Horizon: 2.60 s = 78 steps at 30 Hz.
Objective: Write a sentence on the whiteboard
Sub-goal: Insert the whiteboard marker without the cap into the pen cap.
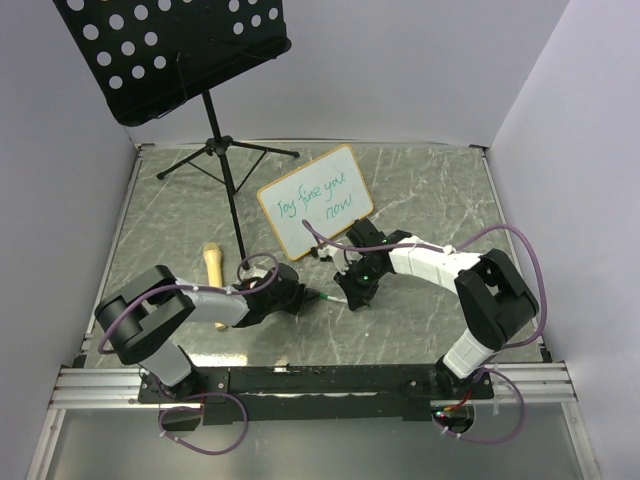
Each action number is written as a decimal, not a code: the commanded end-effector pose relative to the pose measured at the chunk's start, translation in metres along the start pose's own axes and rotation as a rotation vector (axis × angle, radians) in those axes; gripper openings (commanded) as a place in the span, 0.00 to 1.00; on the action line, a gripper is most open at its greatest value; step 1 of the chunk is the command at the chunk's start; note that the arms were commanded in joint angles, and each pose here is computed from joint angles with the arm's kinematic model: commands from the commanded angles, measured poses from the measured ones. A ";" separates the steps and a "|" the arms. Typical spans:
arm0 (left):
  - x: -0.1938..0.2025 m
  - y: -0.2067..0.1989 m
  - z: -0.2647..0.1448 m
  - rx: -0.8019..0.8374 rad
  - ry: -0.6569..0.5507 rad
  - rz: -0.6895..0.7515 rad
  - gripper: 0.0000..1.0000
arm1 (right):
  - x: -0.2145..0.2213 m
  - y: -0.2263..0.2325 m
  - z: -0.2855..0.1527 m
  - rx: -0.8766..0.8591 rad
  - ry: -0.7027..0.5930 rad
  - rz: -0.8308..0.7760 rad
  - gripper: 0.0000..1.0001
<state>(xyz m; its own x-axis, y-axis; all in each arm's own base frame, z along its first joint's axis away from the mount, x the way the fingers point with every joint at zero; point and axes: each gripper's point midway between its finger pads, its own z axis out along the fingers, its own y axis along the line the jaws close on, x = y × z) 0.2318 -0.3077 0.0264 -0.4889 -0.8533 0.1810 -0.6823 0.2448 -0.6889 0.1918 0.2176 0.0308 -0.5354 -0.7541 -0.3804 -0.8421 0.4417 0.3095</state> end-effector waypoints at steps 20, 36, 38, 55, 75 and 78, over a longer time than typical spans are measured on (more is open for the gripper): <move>0.025 0.009 -0.032 0.095 0.178 -0.109 0.08 | -0.036 -0.005 -0.007 0.032 -0.163 -0.108 0.00; -0.012 0.014 -0.052 0.108 0.019 -0.009 0.33 | -0.030 -0.007 0.000 0.013 -0.128 -0.118 0.00; -0.021 0.016 -0.055 0.098 -0.016 0.004 0.33 | -0.029 -0.007 0.001 0.010 -0.123 -0.115 0.00; -0.080 0.010 -0.037 0.044 -0.098 0.351 0.31 | -0.016 0.007 0.001 -0.109 -0.070 -0.105 0.00; -0.074 0.018 -0.017 -0.007 -0.035 0.369 0.30 | -0.034 -0.002 0.010 -0.101 -0.080 -0.050 0.00; -0.073 0.022 -0.016 -0.019 -0.027 0.370 0.29 | -0.033 -0.002 0.011 -0.106 -0.074 -0.042 0.00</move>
<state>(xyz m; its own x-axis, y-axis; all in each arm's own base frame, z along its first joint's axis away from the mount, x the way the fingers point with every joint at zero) 0.2532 -0.2358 0.0241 -0.6648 -0.7404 -0.0991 -0.4536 0.5055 -0.7340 0.2010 0.2380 0.0270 -0.5011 -0.7482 -0.4347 -0.8560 0.3550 0.3758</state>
